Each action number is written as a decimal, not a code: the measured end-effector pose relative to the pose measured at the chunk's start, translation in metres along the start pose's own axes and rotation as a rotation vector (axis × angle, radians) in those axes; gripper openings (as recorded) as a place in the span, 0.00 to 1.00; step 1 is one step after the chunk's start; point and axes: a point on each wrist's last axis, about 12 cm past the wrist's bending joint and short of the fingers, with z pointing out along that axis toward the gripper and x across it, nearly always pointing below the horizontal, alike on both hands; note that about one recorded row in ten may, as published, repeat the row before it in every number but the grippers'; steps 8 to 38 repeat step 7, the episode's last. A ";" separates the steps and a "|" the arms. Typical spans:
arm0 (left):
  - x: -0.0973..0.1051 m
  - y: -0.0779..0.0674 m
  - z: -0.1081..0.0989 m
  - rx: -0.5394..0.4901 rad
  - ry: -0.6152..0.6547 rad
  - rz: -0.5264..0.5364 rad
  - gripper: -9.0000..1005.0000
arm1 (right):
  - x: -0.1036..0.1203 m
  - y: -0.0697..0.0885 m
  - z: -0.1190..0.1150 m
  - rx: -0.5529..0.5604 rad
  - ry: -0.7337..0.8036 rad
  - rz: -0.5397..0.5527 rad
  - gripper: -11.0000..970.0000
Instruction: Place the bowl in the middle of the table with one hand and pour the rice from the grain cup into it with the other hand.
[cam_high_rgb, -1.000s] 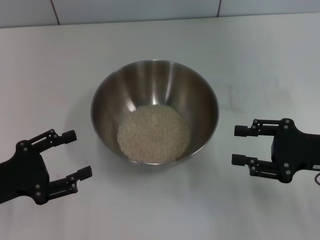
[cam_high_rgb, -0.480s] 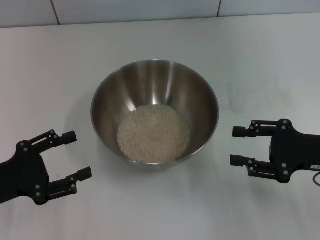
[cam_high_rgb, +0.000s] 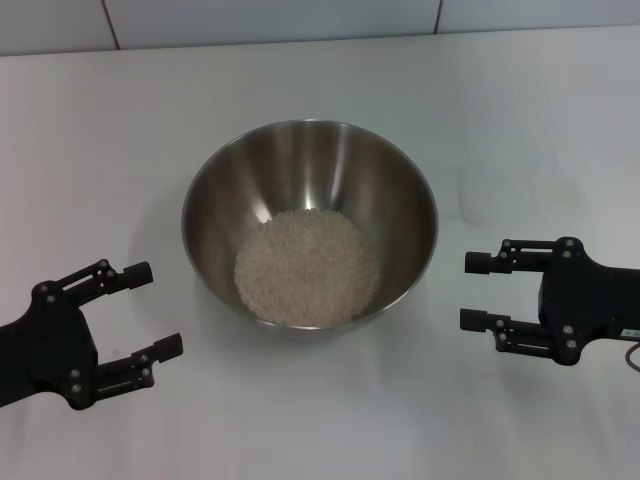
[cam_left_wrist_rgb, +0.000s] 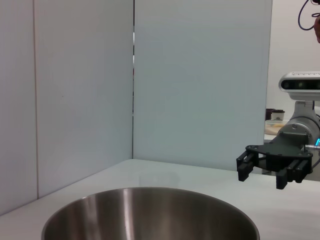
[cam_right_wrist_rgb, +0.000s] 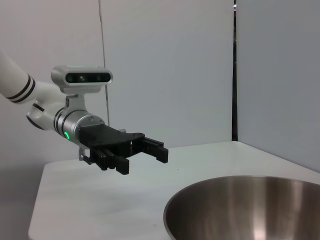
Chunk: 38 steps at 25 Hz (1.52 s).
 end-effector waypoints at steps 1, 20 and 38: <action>0.000 0.000 0.000 0.000 0.000 0.000 0.80 | 0.000 0.000 0.000 0.000 0.000 0.000 0.60; 0.000 0.000 0.001 0.001 -0.001 0.000 0.80 | 0.000 0.000 0.000 0.000 0.000 0.001 0.60; 0.000 0.000 0.001 0.001 -0.001 0.000 0.80 | 0.000 0.000 0.000 0.000 0.000 0.001 0.60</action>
